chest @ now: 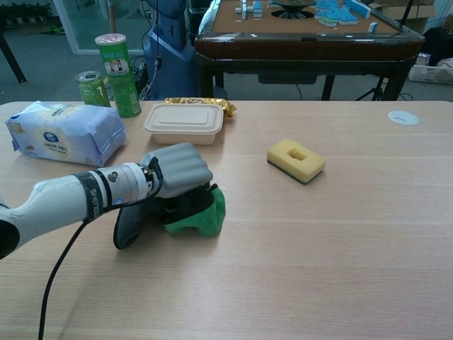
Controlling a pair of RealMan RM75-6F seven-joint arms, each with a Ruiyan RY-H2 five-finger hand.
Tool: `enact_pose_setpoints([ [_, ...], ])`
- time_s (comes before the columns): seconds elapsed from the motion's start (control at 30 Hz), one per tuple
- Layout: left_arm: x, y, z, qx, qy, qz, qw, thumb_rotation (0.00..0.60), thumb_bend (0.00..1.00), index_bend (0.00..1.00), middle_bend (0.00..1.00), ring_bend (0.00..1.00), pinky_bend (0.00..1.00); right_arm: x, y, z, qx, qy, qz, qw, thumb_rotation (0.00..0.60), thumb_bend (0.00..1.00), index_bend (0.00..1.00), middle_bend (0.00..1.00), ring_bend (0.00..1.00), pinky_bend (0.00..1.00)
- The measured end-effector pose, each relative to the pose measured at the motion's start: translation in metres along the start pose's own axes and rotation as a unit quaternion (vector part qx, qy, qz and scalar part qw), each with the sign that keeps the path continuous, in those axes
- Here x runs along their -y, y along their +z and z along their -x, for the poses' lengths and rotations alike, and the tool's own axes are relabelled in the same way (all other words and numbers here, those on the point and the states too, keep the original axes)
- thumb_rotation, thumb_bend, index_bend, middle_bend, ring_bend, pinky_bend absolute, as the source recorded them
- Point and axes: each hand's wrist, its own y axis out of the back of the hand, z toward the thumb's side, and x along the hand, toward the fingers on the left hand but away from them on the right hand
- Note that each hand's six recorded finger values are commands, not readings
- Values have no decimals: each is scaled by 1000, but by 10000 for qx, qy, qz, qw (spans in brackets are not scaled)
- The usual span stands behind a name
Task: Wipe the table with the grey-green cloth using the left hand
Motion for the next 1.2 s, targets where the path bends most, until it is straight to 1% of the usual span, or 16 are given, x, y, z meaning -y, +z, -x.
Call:
enact_pose_setpoints([
  [0.1,3,-17,7,-170,9,-92,9998,600,143,663,684,636,891,0,1,0,-24,-12,12,10000,600,238,361,331,221,252],
  [0.17,3,-24,11,-261,28,-30,9997,600,143,663,684,635,891,0,2,0,-37,-21,16,10000,600,238,360,331,221,252],
  [0.27,1,-37,18,-380,74,169,9991,600,144,664,684,635,891,-1,2,0,-54,-43,25,10000,600,238,361,331,221,252],
  [0.37,-4,-51,24,-541,222,434,9973,600,144,664,682,631,891,-1,2,-1,-55,-57,26,10000,600,238,361,331,221,252],
  [0.5,-9,-68,28,-757,414,846,9927,600,144,638,665,623,891,-2,3,-2,-72,-78,46,9999,600,238,360,331,221,252],
  [0.57,-10,-74,28,-859,474,1005,9901,600,144,558,613,597,891,-2,3,-2,-76,-87,55,9999,600,238,361,331,221,252],
  [0.63,-9,-81,28,-988,487,1139,9874,600,144,407,485,492,850,-2,2,-3,-71,-97,53,9999,600,238,361,331,221,252],
  [0.67,-8,-83,28,-1036,478,1165,9866,600,144,326,403,420,805,-3,2,-3,-68,-99,52,9999,600,238,361,331,221,252],
  [0.7,-7,-84,28,-1069,457,1166,9863,600,144,237,297,332,729,-3,1,-3,-62,-102,53,9999,600,238,361,331,221,252],
  [0.73,-6,-84,28,-1083,433,1165,9863,600,144,196,245,292,687,-3,1,-3,-56,-107,55,9999,600,238,361,331,221,252],
  [0.77,-5,-85,28,-1102,401,1178,9861,600,144,114,143,208,592,-3,1,-4,-52,-109,56,9999,600,238,361,331,221,252],
  [0.83,-2,-85,28,-1167,308,1294,9842,600,144,41,32,112,468,-3,0,-4,-52,-108,59,9999,600,238,361,331,221,252],
  [0.9,-2,-84,29,-1206,244,1494,9811,600,144,26,3,74,402,-2,0,-3,-55,-105,64,9999,600,238,361,331,221,252],
  [0.97,-5,-82,30,-1212,246,1676,9781,600,144,25,0,65,367,-2,0,-3,-60,-108,71,9999,600,238,361,331,221,252],
  [1.07,-11,-81,33,-1217,281,1960,9726,600,144,28,0,67,348,-2,1,-3,-70,-112,73,9999,600,237,361,331,221,252],
  [1.2,-18,-84,43,-1253,332,2322,9640,600,144,43,0,81,348,-2,0,-2,-74,-95,81,9999,600,238,360,331,221,252],
])
